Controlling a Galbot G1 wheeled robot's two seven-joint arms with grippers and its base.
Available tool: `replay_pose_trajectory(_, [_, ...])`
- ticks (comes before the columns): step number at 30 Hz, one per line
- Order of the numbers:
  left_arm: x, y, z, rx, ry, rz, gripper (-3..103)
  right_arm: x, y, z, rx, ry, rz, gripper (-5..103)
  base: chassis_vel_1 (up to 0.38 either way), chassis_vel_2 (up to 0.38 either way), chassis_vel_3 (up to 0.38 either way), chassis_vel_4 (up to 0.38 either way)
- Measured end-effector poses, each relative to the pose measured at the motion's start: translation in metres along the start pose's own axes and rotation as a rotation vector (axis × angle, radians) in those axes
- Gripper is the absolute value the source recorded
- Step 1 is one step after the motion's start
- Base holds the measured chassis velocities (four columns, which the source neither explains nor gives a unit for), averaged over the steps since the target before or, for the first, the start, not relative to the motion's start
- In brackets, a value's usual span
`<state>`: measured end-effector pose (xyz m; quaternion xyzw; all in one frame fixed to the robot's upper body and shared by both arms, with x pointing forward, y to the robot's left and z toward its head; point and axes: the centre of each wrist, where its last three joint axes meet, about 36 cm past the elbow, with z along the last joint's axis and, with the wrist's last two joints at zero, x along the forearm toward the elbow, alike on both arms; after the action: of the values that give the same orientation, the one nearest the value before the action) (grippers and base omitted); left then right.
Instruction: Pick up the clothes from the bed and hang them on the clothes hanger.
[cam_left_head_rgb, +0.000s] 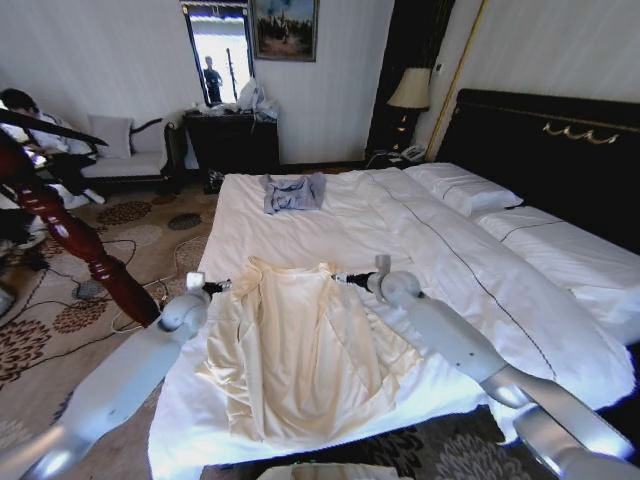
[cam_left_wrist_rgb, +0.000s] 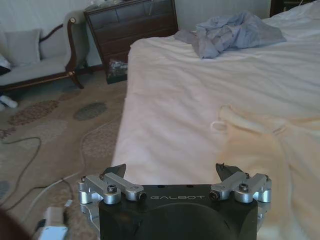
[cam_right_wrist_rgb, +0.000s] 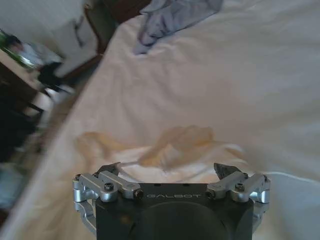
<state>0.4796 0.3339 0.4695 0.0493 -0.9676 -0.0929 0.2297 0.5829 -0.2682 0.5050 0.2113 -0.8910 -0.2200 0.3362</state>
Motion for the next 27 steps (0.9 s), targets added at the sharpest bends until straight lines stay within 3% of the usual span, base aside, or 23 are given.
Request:
replay_pose_trajectory(2, [0.012, 0.007, 0.004, -0.014, -0.013, -0.01, 100, 0.011, 0.0, 0.0, -0.03, 0.002, -0.05, 100, 0.0, 0.0, 0.0, 0.0])
replay_pose_trajectory(4, [0.02, 0.012, 0.004, -0.02, -0.027, -0.017, 100, 0.014, 0.0, 0.003, -0.018, -0.02, -0.045, 100, 0.0, 0.0, 0.0, 0.0])
replay_pose_trajectory(6, [0.035, 0.021, 0.004, -0.022, -0.049, -0.026, 100, 0.009, -0.007, 0.016, 0.137, -0.115, 0.085, 100, 0.0, 0.0, 0.0, 0.0])
replay_pose_trajectory(7, [0.035, 0.021, 0.004, -0.022, -0.049, -0.026, 100, 0.009, -0.007, 0.016, 0.137, -0.115, 0.085, 100, 0.0, 0.0, 0.0, 0.0])
replay_pose_trajectory(9, [0.046, 0.026, 0.002, -0.026, -0.065, -0.031, 100, 0.006, -0.015, 0.024, 0.302, -0.159, 0.187, 100, 0.0, 0.0, 0.0, 0.0])
replay_pose_trajectory(10, [0.054, 0.029, 0.0, -0.028, -0.078, -0.035, 100, 0.009, -0.015, 0.024, 0.34, -0.17, 0.204, 100, 0.0, 0.0, 0.0, 0.0])
replay_pose_trajectory(16, [0.078, 0.034, 0.001, -0.023, -0.114, -0.043, 100, 0.03, -0.007, 0.024, 0.364, -0.224, 0.18, 100, 0.0, 0.0, 0.0, 0.0])
replay_pose_trajectory(20, [0.103, 0.035, 0.008, 0.003, -0.159, -0.042, 100, 0.065, -0.005, 0.033, 0.407, -0.317, 0.178, 100, 0.0, 0.0, 0.0, 0.0])
replay_pose_trajectory(27, [0.163, 0.043, 0.01, 0.044, -0.311, -0.034, 100, 0.149, -0.008, 0.058, 0.481, -0.432, 0.25, 100, 0.0, 0.0, 0.0, 0.0])
